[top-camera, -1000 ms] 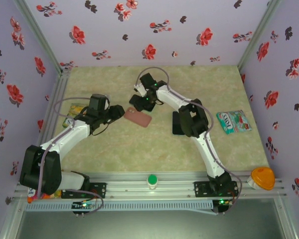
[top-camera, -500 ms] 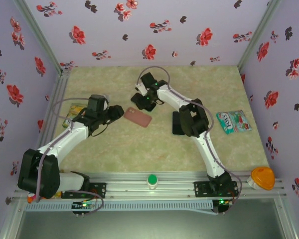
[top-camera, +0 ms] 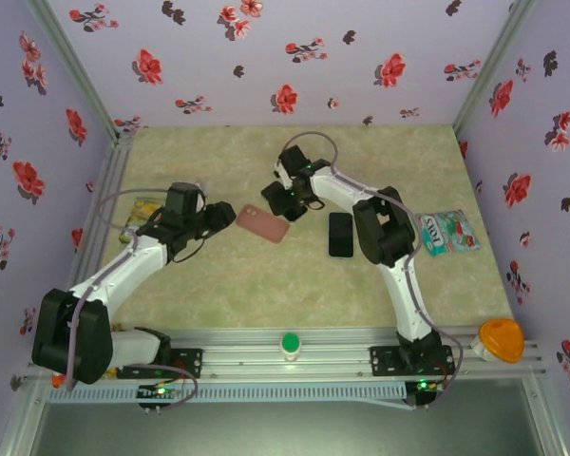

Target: Put the phone into the phone case

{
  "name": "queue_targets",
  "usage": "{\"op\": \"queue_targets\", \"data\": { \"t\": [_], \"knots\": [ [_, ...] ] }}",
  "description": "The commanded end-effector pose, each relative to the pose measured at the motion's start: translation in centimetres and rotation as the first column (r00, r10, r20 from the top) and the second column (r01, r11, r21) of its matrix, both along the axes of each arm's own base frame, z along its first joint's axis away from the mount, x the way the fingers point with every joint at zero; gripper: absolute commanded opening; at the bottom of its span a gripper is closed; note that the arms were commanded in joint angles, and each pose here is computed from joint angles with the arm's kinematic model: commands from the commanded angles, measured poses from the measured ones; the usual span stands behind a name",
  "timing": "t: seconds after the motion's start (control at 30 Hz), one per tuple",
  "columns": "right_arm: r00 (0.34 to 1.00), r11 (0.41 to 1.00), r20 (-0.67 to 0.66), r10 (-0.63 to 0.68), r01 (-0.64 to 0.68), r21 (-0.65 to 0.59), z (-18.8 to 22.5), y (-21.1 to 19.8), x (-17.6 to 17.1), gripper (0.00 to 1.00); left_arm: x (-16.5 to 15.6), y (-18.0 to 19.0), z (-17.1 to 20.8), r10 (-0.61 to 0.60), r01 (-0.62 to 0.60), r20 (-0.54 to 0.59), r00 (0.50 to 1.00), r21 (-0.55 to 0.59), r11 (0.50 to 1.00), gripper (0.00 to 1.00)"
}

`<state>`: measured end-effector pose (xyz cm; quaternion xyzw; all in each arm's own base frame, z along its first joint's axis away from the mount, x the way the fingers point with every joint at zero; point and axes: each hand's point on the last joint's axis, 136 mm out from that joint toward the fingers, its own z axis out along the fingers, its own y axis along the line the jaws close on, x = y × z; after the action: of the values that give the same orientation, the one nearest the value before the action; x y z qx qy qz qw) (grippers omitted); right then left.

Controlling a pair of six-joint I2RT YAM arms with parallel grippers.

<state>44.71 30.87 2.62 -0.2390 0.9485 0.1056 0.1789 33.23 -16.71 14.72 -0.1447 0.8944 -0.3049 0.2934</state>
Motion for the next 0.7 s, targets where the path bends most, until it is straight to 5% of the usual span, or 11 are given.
{"op": "queue_targets", "data": {
  "t": [0.0, 0.67],
  "knots": [
    [0.998, 0.996, -0.013, -0.055, 0.054, -0.066, 0.2, -1.8, -0.6, 0.85, -0.2, 0.5, 0.4, 0.022, -0.022, 0.011, 1.0, -0.014, 1.0, 0.45],
    [0.998, 0.991, 0.014, 0.068, -0.066, -0.114, -0.3, 0.1, 0.6, 0.91, -0.5, 0.7, 0.8, 0.03, -0.03, 0.022, 0.999, -0.02, 0.999, 0.45]
  ]
}}
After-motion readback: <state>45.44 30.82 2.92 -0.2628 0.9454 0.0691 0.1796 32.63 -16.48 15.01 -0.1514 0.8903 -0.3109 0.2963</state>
